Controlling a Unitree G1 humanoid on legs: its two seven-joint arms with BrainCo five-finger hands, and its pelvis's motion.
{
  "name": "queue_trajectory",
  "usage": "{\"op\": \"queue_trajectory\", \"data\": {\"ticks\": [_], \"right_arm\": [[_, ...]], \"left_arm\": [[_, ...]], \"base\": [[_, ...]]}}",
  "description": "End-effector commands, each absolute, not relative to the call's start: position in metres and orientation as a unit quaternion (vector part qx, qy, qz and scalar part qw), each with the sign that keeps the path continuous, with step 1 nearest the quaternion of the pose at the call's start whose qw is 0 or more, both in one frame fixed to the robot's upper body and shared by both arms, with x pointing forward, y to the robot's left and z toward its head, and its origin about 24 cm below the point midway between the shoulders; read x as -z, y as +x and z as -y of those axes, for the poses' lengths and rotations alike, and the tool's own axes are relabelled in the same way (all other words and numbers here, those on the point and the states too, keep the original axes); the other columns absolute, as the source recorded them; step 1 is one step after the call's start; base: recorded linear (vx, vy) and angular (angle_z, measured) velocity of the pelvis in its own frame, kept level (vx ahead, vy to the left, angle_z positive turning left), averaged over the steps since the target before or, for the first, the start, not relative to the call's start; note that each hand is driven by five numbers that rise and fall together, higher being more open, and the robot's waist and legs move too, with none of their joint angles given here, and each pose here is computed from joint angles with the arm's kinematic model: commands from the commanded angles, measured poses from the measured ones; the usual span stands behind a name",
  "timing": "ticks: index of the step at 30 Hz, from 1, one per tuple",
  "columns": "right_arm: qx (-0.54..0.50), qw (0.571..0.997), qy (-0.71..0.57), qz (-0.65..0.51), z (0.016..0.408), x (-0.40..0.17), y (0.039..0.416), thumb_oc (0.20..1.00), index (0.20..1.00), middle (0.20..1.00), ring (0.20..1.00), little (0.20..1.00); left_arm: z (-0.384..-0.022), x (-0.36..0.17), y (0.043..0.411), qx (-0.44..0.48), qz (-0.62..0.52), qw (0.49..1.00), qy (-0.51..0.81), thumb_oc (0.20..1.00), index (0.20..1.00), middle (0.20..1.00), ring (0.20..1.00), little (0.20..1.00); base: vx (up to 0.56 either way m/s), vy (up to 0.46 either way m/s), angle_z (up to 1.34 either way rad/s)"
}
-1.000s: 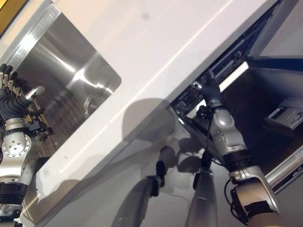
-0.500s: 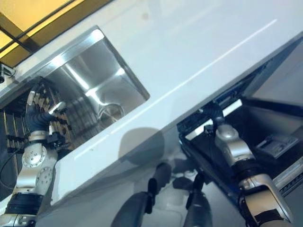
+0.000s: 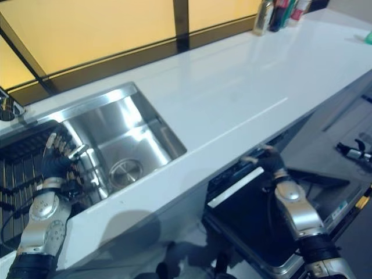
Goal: Pick up plates and place into dishwasher.
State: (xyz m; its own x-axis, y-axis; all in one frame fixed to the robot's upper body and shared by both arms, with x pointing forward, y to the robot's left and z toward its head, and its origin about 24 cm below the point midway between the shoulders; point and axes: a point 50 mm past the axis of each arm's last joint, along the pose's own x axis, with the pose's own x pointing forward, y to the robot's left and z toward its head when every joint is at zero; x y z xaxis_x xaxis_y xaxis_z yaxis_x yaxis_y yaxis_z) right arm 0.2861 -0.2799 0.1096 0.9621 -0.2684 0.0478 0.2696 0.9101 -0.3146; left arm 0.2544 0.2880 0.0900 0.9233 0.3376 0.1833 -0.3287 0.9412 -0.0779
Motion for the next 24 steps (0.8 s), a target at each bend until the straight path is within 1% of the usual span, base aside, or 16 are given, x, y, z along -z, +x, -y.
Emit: {"op": "queue_trajectory", "data": {"ticks": [1, 6, 9, 11, 13, 14, 16, 17, 20, 23, 24], "right_arm": [[0.199, 0.961, -0.157, 0.107, 0.289, -0.146, 0.279, 1.0, 1.0, 1.0, 1.0, 1.0], [0.272, 0.952, -0.128, 0.049, 0.301, -0.111, 0.265, 1.0, 1.0, 1.0, 1.0, 1.0], [0.361, 0.927, -0.101, 0.027, 0.311, -0.095, 0.254, 1.0, 1.0, 1.0, 1.0, 1.0], [0.453, 0.888, -0.083, 0.008, 0.32, -0.081, 0.24, 1.0, 1.0, 1.0, 1.0, 1.0], [0.496, 0.865, -0.08, -0.006, 0.323, -0.073, 0.231, 1.0, 1.0, 1.0, 1.0, 1.0], [0.528, 0.845, -0.076, -0.019, 0.325, -0.064, 0.222, 1.0, 1.0, 1.0, 1.0, 1.0], [0.561, 0.823, -0.077, -0.035, 0.327, -0.056, 0.215, 1.0, 1.0, 1.0, 1.0, 1.0], [0.589, 0.803, -0.077, -0.046, 0.33, -0.05, 0.208, 1.0, 1.0, 1.0, 1.0, 1.0], [0.64, 0.761, -0.079, -0.066, 0.339, -0.041, 0.195, 1.0, 1.0, 1.0, 1.0, 1.0], [0.661, 0.741, -0.089, -0.074, 0.345, -0.037, 0.188, 1.0, 1.0, 1.0, 1.0, 1.0], [0.674, 0.728, -0.095, -0.083, 0.35, -0.033, 0.182, 1.0, 1.0, 1.0, 1.0, 1.0]], "left_arm": [[-0.304, -0.089, 0.244, -0.183, 0.099, 0.978, 0.021, 1.0, 1.0, 1.0, 1.0, 1.0], [-0.308, -0.084, 0.238, -0.193, 0.095, 0.977, 0.009, 1.0, 1.0, 1.0, 1.0, 1.0], [-0.309, -0.081, 0.237, -0.196, 0.093, 0.976, 0.006, 1.0, 1.0, 1.0, 1.0, 1.0], [-0.308, -0.078, 0.235, -0.2, 0.089, 0.976, 0.002, 1.0, 1.0, 1.0, 1.0, 1.0], [-0.306, -0.075, 0.233, -0.203, 0.086, 0.975, 0.0, 1.0, 1.0, 1.0, 1.0, 1.0], [-0.305, -0.069, 0.23, -0.205, 0.08, 0.975, -0.003, 1.0, 1.0, 1.0, 1.0, 1.0], [-0.304, -0.065, 0.225, -0.208, 0.075, 0.975, -0.006, 1.0, 1.0, 1.0, 1.0, 1.0], [-0.303, -0.061, 0.223, -0.211, 0.071, 0.975, -0.01, 1.0, 1.0, 1.0, 1.0, 1.0], [-0.302, -0.053, 0.218, -0.219, 0.059, 0.974, -0.022, 1.0, 1.0, 1.0, 1.0, 1.0], [-0.302, -0.046, 0.214, -0.223, 0.049, 0.973, -0.032, 1.0, 1.0, 1.0, 1.0, 1.0], [-0.301, -0.04, 0.21, -0.226, 0.038, 0.972, -0.041, 1.0, 1.0, 1.0, 1.0, 1.0]], "base": [[-0.04, 0.12, -0.18], [-0.05, 0.15, -0.16], [-0.04, 0.164, -0.14], [-0.04, 0.214, -0.21], [-0.01, 0.231, -0.13], [0.0, 0.249, -0.17], [-0.01, 0.25, -0.12], [0.0, 0.232, -0.13], [0.02, 0.228, -0.08], [0.04, 0.196, -0.04], [0.06, 0.202, 0.0]]}}
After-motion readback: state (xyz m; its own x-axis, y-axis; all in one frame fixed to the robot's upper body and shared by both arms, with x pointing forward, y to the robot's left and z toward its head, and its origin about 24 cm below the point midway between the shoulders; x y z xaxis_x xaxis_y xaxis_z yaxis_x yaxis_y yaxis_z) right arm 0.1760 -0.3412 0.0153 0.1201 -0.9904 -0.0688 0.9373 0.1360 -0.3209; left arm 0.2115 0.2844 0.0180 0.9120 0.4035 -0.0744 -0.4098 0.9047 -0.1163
